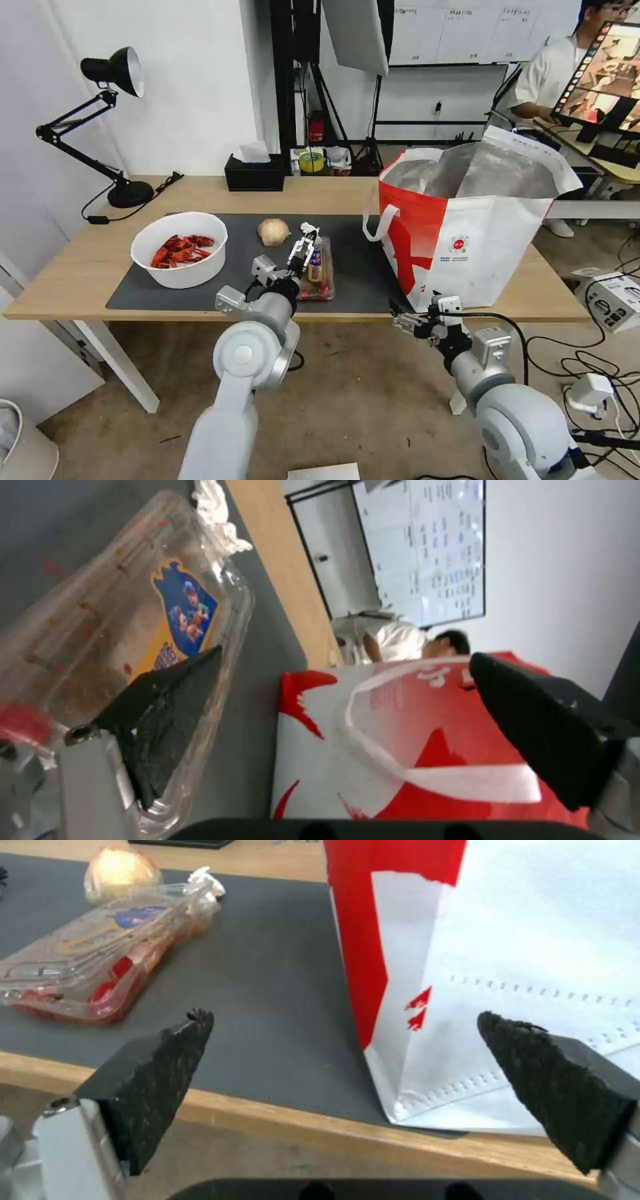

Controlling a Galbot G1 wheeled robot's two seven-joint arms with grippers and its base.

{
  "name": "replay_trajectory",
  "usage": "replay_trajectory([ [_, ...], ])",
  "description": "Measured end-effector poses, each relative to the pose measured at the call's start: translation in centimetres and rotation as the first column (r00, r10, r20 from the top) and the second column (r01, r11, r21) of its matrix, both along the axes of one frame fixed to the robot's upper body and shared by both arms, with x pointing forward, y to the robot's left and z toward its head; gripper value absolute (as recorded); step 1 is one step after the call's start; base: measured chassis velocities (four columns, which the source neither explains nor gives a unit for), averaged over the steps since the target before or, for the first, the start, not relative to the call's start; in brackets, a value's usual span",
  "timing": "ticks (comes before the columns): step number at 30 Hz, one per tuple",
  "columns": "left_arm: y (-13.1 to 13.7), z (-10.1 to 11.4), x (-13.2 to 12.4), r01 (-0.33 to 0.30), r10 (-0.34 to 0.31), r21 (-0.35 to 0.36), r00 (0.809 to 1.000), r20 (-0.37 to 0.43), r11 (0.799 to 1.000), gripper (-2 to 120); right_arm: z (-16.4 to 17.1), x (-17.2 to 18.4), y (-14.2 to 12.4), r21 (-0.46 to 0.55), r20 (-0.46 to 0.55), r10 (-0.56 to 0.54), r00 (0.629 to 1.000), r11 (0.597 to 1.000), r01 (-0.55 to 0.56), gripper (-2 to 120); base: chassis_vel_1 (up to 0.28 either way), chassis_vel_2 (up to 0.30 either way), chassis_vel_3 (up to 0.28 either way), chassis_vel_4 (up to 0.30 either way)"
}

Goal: Pick up the trash from the table and place it into the takeout bag.

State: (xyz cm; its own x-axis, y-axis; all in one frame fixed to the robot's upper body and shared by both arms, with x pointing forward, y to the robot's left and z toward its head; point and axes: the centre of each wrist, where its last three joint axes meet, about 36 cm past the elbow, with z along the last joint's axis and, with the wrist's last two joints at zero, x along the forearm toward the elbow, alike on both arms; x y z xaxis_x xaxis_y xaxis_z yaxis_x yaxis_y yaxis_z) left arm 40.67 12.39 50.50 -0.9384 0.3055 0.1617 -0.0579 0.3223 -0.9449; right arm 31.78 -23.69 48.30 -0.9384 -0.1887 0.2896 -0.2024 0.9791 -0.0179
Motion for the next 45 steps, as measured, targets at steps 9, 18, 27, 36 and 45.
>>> replay_trajectory([
  [9,3.0,-0.5,-0.3,0.004,-0.051,0.327,0.989,0.136,0.945,98,0.1,0.0,0.0,0.002,0.006,0.001,1.0,1.0,-0.001,100,0.0,0.0,0.0,0.0],
  [18,4.8,-2.6,-0.7,-0.036,-0.216,0.717,0.942,0.257,0.696,69,0.5,0.5,0.3,0.188,0.021,0.034,0.999,0.981,-0.037,100,0.0,0.0,0.0,0.0],
  [27,7.4,-4.2,0.4,-0.054,-0.396,0.869,0.875,0.278,0.492,31,0.5,1.2,1.0,0.435,0.013,0.076,0.997,0.897,-0.074,100,0.0,0.0,0.0,0.0],
  [36,7.8,-5.4,0.8,-0.018,-0.505,0.902,0.824,0.257,0.431,3,0.0,1.2,1.7,0.476,0.01,0.076,0.997,0.876,-0.071,100,0.0,0.0,0.0,0.0],
  [45,6.9,-6.6,1.2,0.023,-0.558,0.908,0.796,0.236,0.418,0,-0.2,1.6,1.7,0.482,0.006,0.074,0.997,0.873,-0.068,100,0.0,0.0,0.0,0.0],
])
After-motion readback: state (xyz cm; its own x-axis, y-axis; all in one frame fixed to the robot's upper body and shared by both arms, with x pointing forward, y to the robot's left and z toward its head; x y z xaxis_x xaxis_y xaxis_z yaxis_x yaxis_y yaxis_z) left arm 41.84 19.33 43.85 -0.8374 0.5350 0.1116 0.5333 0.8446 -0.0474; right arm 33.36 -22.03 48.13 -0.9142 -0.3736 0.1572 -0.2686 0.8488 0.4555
